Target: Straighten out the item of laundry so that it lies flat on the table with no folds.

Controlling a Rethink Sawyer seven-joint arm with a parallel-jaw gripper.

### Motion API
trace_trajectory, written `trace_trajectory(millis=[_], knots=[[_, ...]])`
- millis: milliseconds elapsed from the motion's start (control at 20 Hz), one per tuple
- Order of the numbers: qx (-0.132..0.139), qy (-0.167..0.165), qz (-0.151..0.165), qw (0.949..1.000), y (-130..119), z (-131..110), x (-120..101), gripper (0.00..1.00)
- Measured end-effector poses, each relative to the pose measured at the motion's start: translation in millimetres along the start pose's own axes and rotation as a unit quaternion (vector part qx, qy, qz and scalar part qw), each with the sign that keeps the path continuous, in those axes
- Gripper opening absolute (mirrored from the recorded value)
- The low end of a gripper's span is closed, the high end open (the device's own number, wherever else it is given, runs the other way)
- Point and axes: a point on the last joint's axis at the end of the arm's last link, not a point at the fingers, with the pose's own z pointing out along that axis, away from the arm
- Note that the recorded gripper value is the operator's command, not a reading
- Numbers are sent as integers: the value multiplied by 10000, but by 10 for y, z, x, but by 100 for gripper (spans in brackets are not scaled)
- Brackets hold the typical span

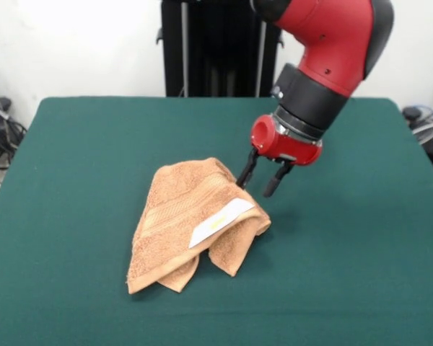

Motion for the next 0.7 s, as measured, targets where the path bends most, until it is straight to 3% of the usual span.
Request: trace_trajectory(millis=[250, 700], knots=[[98, -37, 12, 9999, -102, -12, -40, 100], [101, -9, -25, 9999, -67, 54, -31, 100]])
